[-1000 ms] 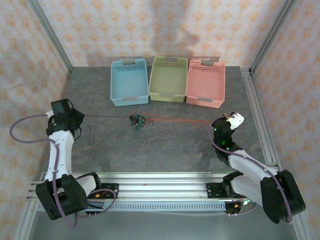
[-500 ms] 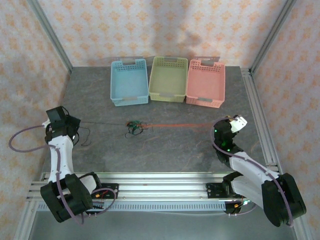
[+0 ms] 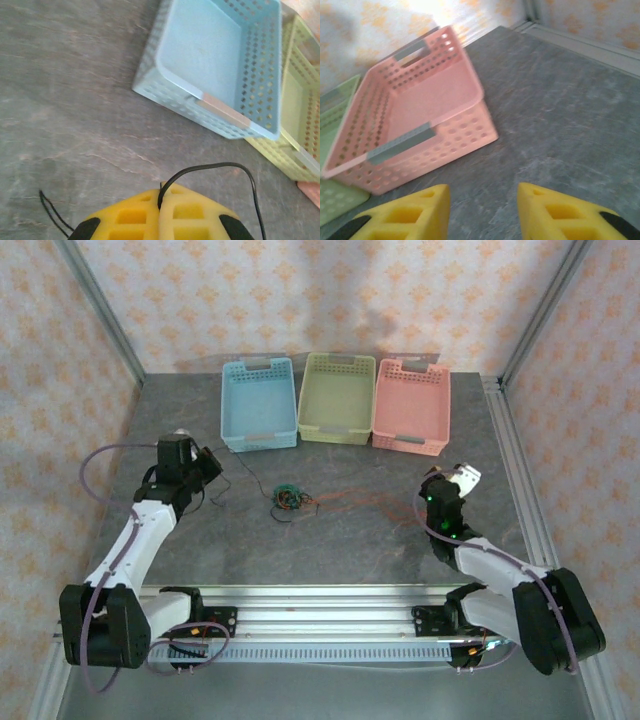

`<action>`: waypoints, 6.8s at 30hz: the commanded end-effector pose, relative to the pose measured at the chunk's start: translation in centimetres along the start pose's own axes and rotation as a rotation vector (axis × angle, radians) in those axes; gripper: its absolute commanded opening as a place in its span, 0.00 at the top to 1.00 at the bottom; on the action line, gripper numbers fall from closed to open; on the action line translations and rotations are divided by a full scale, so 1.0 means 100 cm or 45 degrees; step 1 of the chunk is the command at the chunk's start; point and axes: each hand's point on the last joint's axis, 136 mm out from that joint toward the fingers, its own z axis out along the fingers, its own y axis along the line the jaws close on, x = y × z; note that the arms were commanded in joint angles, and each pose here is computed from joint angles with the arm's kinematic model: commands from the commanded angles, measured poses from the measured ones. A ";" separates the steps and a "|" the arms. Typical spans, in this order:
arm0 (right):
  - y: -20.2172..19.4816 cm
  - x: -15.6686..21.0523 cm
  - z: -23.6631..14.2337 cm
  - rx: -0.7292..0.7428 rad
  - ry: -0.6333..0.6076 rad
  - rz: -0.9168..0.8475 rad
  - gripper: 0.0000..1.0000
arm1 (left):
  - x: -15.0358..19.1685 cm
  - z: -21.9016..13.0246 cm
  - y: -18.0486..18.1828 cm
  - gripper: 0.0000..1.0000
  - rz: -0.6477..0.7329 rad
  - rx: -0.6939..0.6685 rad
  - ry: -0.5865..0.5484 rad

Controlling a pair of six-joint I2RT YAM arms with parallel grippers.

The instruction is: Untangle the cables

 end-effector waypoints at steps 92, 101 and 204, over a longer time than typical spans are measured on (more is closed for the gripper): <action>0.183 0.089 -0.005 -0.816 0.019 -0.876 1.00 | 0.011 0.021 0.068 1.00 0.001 -0.400 -0.179; 0.115 0.030 0.024 -0.369 -0.117 -0.597 1.00 | 0.002 -0.012 0.105 1.00 -0.202 -0.437 -0.357; 0.044 -0.018 0.031 -0.216 -0.135 -0.123 1.00 | -0.002 -0.037 0.125 1.00 -0.308 -0.443 -0.494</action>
